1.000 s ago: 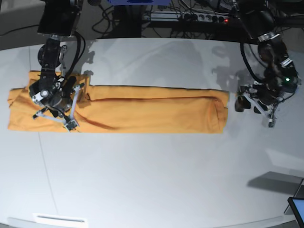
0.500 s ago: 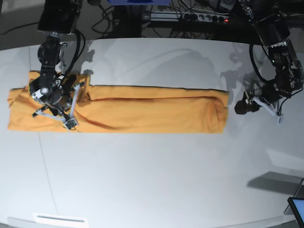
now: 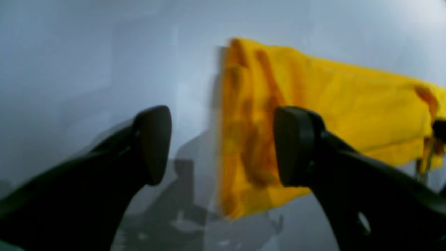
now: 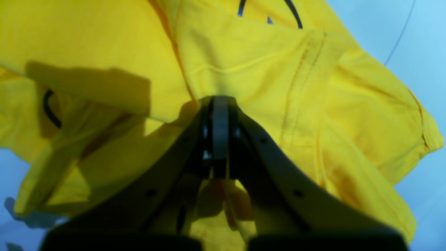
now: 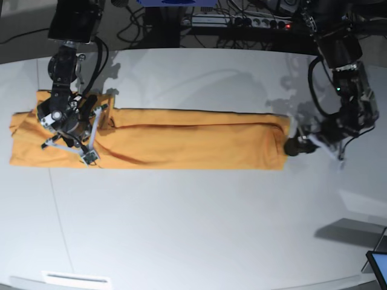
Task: Fold the T-shirt properly
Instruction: 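Lower the left gripper and grasp the folded end of the shirt strip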
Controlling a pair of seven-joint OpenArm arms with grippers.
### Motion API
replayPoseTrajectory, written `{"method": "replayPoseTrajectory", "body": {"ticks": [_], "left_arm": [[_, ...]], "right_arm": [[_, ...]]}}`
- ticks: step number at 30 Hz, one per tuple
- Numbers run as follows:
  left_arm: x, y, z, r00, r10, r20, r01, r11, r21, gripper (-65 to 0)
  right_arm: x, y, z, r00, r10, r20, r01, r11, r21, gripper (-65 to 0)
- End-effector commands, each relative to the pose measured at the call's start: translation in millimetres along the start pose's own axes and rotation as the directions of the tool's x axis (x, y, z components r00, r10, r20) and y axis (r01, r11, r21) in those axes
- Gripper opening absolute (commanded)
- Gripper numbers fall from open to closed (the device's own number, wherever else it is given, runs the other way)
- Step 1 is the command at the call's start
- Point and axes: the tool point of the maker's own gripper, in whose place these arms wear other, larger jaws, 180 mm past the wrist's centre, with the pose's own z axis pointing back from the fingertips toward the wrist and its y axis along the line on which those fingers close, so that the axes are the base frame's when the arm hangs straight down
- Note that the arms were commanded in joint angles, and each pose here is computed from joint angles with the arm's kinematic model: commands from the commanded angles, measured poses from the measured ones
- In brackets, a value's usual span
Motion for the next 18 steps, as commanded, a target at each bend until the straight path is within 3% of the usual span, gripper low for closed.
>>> {"method": "replayPoseTrajectory", "body": {"ticks": [1,12,18], "left_arm": [[19,0,5,0.999,-0.008,0.048,0.009,1.0,-0.006,-20.8],[0,5,-28,0.988,0.156,-0.012,-0.157,0.986,-0.055,-21.3],[-19,-17,-47,0.99,0.077,-0.117,-0.087,0.993,-0.082,-21.5]], "right_arm": [[-14,8,-2,0.998,0.02,-0.062,-0.019,0.999,0.027,-64.7],[-13,6,-2,0.998,0.019,-0.058,-0.017,1.0,0.025,-64.7],[-12,7,-2,0.998,0.021,-0.058,-0.019,0.999,0.028,-64.7]]}}
